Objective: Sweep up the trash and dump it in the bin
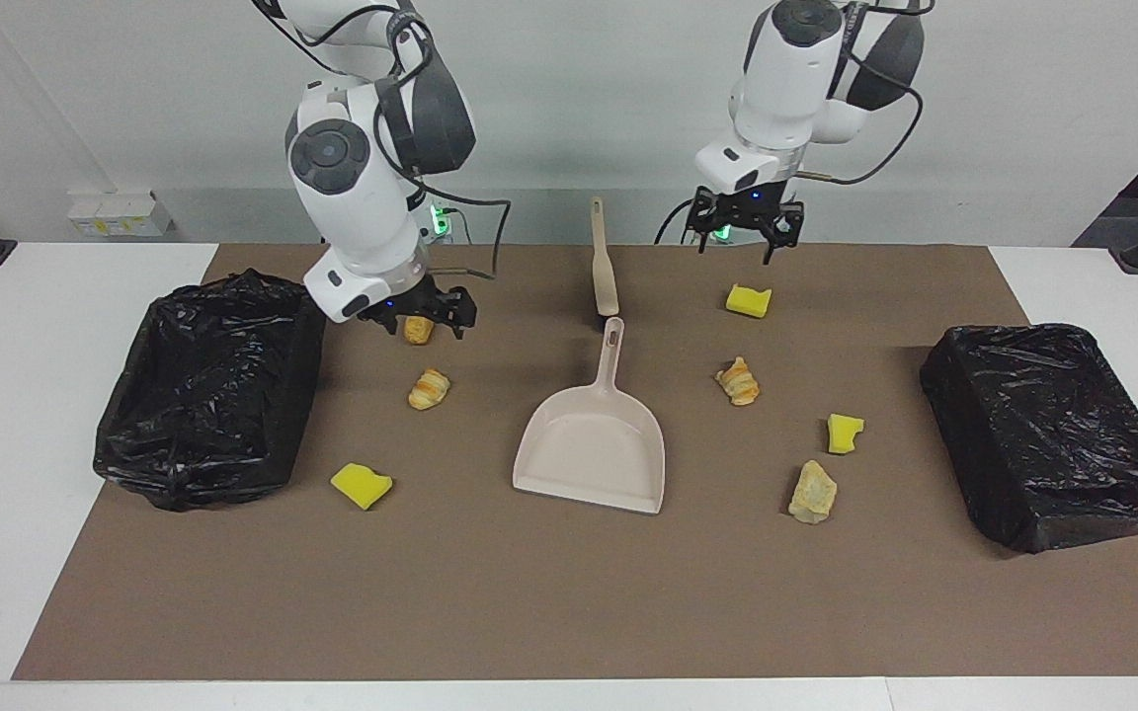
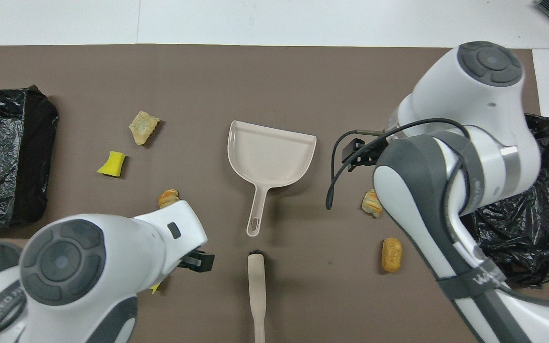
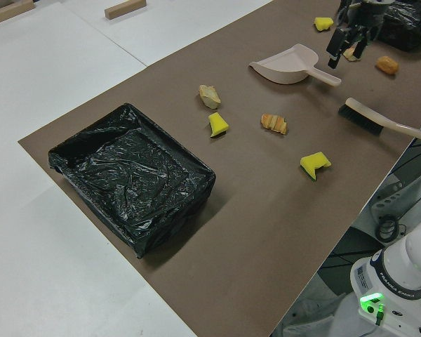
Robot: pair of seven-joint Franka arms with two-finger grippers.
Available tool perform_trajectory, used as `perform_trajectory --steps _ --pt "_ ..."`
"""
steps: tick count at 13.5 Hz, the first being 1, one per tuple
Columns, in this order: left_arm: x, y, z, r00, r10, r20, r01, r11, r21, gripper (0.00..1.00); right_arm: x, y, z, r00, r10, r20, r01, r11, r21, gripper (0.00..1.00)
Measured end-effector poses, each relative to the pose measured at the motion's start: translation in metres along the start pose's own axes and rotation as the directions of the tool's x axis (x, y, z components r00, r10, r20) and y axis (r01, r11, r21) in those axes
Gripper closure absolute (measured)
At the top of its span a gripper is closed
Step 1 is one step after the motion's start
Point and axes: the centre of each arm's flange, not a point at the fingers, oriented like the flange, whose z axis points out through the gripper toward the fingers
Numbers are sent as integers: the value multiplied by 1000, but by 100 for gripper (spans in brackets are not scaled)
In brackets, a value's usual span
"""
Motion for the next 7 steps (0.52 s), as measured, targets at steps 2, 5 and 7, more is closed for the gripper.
perform_trajectory --steps 2,5,7 --pt "-16 28 31 1000 9 22 -8 1000 -16 0 -4 -38 18 998 57 -16 -57 998 5 0" --pt "-52 85 88 1000 9 16 -9 1000 -20 0 -20 -94 41 991 128 -31 -127 992 7 0" --pt "-85 125 129 1000 -21 -13 21 999 -26 0 -34 -123 51 985 167 -37 -166 986 8 0"
